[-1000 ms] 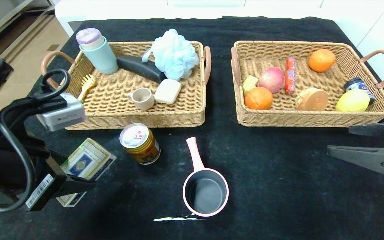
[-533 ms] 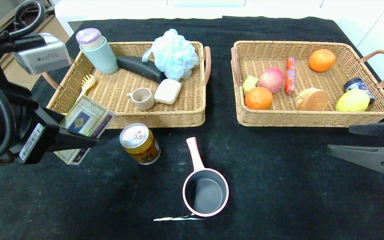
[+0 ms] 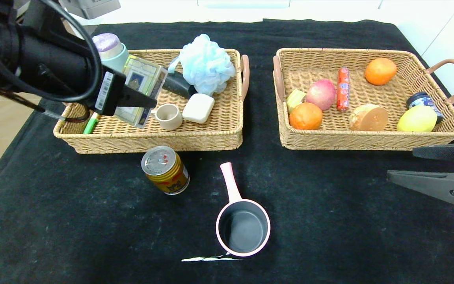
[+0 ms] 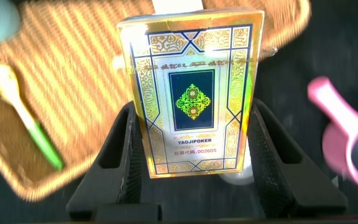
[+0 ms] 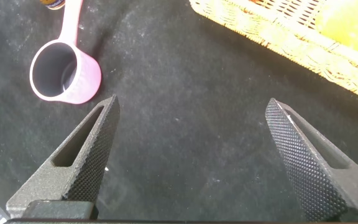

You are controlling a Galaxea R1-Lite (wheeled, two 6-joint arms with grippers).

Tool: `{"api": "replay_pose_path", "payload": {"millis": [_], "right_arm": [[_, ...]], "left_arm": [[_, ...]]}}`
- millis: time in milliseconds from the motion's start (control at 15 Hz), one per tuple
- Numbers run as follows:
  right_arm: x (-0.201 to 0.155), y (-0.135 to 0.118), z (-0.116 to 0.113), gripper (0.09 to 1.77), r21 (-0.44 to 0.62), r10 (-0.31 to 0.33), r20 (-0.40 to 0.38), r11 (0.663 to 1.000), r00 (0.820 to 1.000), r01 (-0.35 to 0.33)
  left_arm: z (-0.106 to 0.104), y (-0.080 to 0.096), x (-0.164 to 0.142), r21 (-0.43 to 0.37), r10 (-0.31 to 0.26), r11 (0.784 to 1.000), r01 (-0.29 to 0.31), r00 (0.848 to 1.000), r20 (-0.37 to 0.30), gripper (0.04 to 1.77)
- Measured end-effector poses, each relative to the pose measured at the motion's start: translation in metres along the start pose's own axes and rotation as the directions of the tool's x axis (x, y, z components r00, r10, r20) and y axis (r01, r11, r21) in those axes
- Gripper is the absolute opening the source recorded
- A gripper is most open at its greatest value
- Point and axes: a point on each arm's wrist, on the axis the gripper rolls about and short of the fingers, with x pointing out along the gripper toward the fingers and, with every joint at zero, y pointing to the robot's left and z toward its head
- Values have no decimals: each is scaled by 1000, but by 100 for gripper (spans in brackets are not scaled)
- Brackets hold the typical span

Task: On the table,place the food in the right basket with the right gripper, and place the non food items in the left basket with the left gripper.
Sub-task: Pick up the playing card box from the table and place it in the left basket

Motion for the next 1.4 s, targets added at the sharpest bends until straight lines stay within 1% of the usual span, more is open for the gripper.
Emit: {"api": "replay_pose_path", "payload": {"millis": [200,400,667,867,1133,1267,1400], "right_arm": [[0,0,0,171,0,0,0,1000,1000,0],[0,0,0,171,0,1,0,1000,1000,-1],[0,0,0,171,0,1,-1,1000,1000,-1],[1,0,0,171,0,3,-2,1000,1000,-3],[1,0,-1,171,0,5,-5,1000,1000,-5],[1,1,-1,171,1,6,-6,1000,1000,-6],[2,1,-1,171,0,7,-6,1000,1000,-7]], "left_arm": [[15,1,30,-48,17,999,-13,997,72,102],[24,2,61,-114,37,993,-21,990,134,102],[23,3,103,-135,60,990,-38,984,167,102],[20,4,126,-145,77,988,-51,980,181,102],[17,3,137,-144,77,988,-53,983,167,102],[17,2,138,-144,76,988,-52,983,167,118],[18,2,137,-144,74,988,-50,982,171,130]]}}
